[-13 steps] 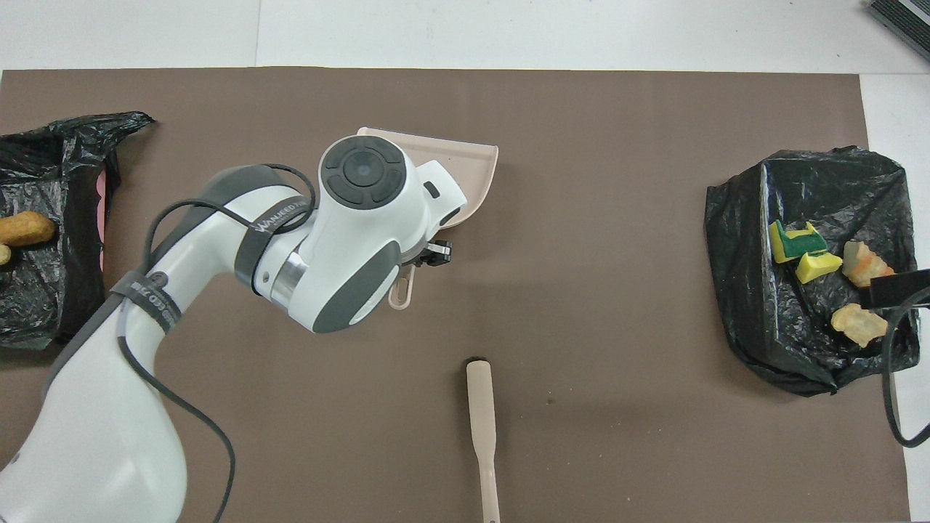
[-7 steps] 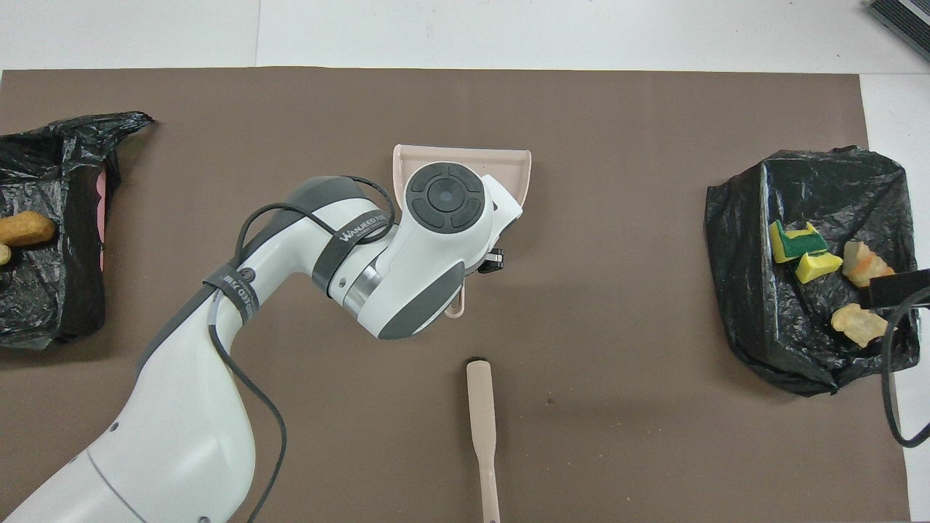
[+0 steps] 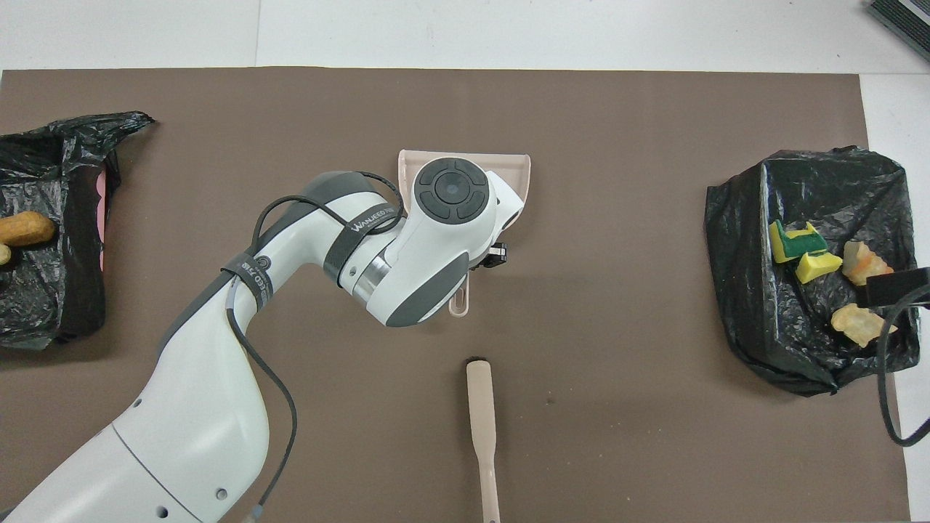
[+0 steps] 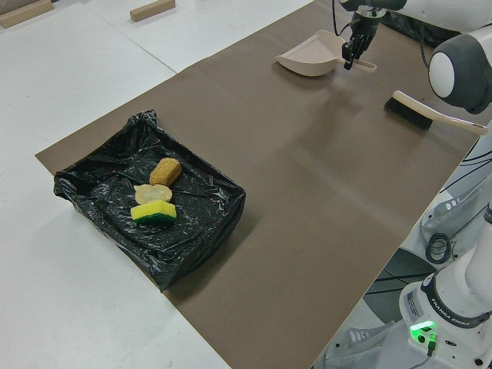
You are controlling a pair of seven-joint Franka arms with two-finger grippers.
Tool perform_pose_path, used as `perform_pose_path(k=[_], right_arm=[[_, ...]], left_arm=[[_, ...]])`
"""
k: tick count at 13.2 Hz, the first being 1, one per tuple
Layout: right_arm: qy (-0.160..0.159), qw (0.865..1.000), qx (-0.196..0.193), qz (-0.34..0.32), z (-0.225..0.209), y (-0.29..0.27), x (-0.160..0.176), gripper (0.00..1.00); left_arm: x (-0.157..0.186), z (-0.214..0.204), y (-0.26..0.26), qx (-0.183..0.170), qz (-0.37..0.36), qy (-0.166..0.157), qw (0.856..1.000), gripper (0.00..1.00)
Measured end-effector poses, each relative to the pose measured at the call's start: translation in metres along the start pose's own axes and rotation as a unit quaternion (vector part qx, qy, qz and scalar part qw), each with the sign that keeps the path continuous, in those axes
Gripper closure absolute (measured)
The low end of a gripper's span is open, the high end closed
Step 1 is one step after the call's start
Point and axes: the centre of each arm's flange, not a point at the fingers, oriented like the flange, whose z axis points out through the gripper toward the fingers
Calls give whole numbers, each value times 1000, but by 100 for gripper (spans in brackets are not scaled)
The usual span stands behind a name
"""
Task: Sweep and dump trash in bin
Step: 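Lower the dustpan onto the mat and open the left gripper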
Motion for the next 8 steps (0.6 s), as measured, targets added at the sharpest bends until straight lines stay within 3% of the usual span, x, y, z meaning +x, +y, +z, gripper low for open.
perform_pose_path(k=[4,7,8], right_arm=[[-4,1000,1,0,1,-2,14,0],[-4,1000,1,0,0,-2,15,0],[-3,1000,1,0,-1,-2,15,0]], left_arm=[[6,-24,-20,19,0,25,999,1],[5,-67,-74,56,23,45,997,0],[2,-86,-95,49,25,43,998,0]])
